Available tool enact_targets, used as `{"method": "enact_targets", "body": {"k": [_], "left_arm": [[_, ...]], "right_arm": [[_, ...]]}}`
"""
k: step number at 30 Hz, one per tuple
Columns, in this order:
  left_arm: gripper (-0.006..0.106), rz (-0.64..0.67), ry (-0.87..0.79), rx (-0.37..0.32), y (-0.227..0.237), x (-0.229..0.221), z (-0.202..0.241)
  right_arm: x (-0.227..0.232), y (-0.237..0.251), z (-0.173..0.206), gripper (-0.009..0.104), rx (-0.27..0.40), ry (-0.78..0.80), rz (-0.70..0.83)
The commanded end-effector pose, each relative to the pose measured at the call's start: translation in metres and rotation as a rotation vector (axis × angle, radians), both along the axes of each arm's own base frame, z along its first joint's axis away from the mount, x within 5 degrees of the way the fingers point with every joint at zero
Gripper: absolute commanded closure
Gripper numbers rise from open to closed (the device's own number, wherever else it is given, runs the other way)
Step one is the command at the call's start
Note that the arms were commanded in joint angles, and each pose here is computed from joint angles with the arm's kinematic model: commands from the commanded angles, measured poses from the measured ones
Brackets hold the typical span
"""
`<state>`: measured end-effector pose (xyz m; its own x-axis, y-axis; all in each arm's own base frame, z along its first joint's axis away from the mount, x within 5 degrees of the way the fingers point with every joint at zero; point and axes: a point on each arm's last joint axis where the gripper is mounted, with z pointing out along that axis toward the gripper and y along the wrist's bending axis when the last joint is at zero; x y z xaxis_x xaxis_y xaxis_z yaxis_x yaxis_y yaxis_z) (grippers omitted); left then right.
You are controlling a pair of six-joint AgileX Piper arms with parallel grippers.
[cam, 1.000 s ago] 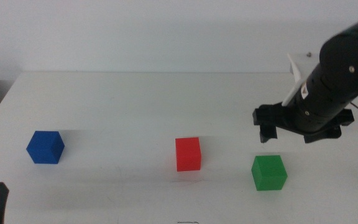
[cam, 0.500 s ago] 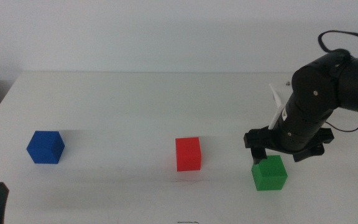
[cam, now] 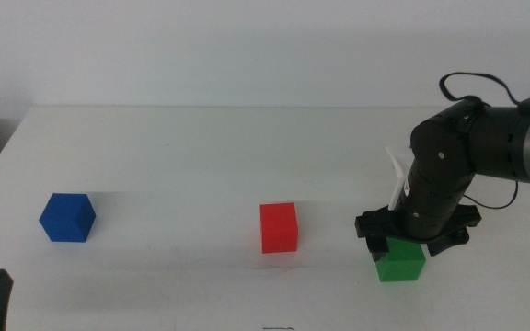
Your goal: Stack red cubes first, then green, then blue cubes in a specific spot.
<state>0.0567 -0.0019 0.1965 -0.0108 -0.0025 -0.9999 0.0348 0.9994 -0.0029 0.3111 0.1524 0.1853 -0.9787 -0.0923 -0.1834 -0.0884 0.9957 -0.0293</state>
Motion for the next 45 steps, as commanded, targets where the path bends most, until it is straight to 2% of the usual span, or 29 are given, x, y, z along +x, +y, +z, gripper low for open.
{"method": "enact_targets", "body": {"k": [1,3,6,9,10,13,17,21,25,33,45], "left_arm": [[0.007,-0.003,-0.105,-0.010,0.000,-0.002,0.009],[0.007,-0.003,-0.105,-0.010,0.000,-0.002,0.009],[0.007,-0.003,-0.105,-0.010,0.000,-0.002,0.009],[0.007,-0.003,-0.105,-0.010,0.000,-0.002,0.009],[0.007,-0.003,-0.105,-0.010,0.000,-0.002,0.009],[0.007,-0.003,-0.105,-0.010,0.000,-0.002,0.009],[0.007,-0.003,-0.105,-0.010,0.000,-0.002,0.009],[0.007,-0.003,-0.105,-0.010,0.000,-0.002,0.009],[0.007,-0.003,-0.105,-0.010,0.000,-0.002,0.009],[0.007,-0.003,-0.105,-0.010,0.000,-0.002,0.009],[0.007,-0.003,-0.105,-0.010,0.000,-0.002,0.009]], "right_arm": [[0.003,-0.001,0.017,0.030,0.019,-0.068,0.016],[0.004,-0.001,0.016,0.040,0.018,-0.074,0.020],[0.006,-0.001,0.015,0.060,0.008,-0.082,0.029],[0.006,-0.001,0.015,0.085,0.010,-0.088,0.031],[0.005,-0.001,0.015,0.097,0.004,-0.081,0.030],[0.000,0.000,0.028,0.096,-0.003,-0.059,0.005],[-0.005,0.021,0.065,0.096,-0.011,-0.079,0.004],[-0.006,0.049,0.104,0.096,0.018,-0.129,0.008],[-0.003,0.080,0.126,0.096,0.071,-0.123,-0.011],[0.020,0.123,0.122,0.096,0.104,-0.136,0.004],[0.026,0.136,0.102,0.096,0.078,-0.134,0.020]]}}
